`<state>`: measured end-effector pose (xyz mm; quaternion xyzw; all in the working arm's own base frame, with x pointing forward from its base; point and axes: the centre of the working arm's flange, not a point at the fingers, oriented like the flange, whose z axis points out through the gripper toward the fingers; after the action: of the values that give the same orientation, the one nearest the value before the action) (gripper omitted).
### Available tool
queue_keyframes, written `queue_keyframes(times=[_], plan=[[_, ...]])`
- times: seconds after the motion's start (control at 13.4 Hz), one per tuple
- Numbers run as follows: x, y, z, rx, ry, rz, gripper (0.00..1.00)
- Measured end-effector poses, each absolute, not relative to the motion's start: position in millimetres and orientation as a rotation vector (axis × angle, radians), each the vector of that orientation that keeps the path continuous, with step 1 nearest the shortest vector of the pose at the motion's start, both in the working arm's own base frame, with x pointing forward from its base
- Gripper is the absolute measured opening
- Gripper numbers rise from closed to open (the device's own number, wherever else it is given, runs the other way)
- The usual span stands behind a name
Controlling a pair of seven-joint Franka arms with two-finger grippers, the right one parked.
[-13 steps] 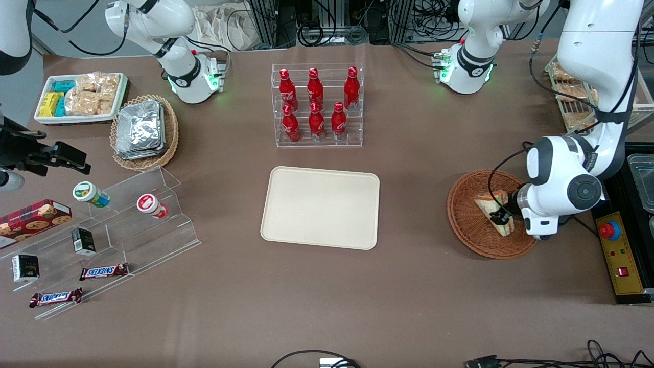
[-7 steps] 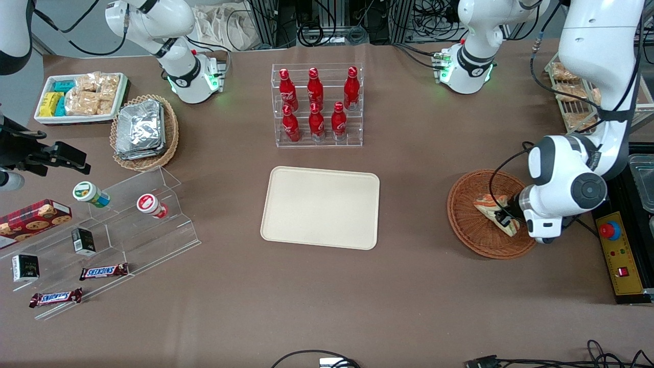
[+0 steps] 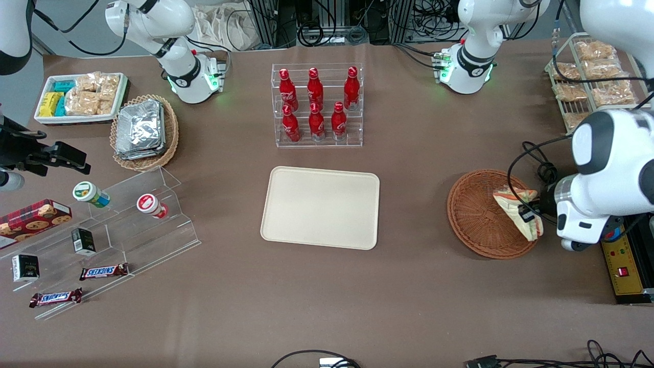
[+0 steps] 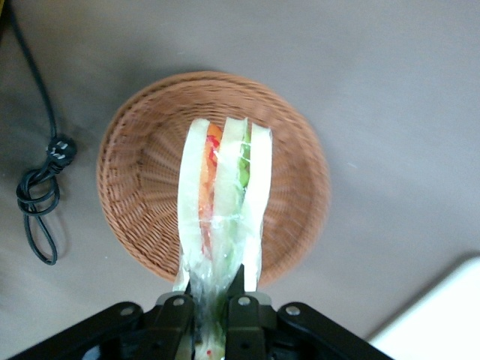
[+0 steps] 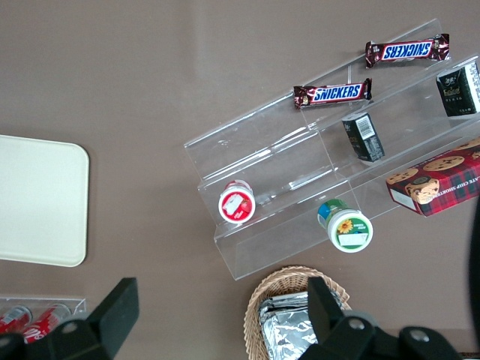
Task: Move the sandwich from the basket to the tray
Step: 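Carry the sandwich over the cream tray and lower it onto it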
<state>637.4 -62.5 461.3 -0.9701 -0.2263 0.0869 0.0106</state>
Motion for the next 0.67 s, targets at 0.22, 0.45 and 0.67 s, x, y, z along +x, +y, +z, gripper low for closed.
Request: queue_keyframes(times=[0.22, 0.45, 0.67], plan=[[624.3, -169.4, 484.3, -3.14, -0.417, 0.272, 0.15], [604.7, -280.6, 425.2, -3.162, -0.118, 0.343, 0.15], [592.5, -361.8, 346.9, -3.216, 0.028, 0.342, 0.15]])
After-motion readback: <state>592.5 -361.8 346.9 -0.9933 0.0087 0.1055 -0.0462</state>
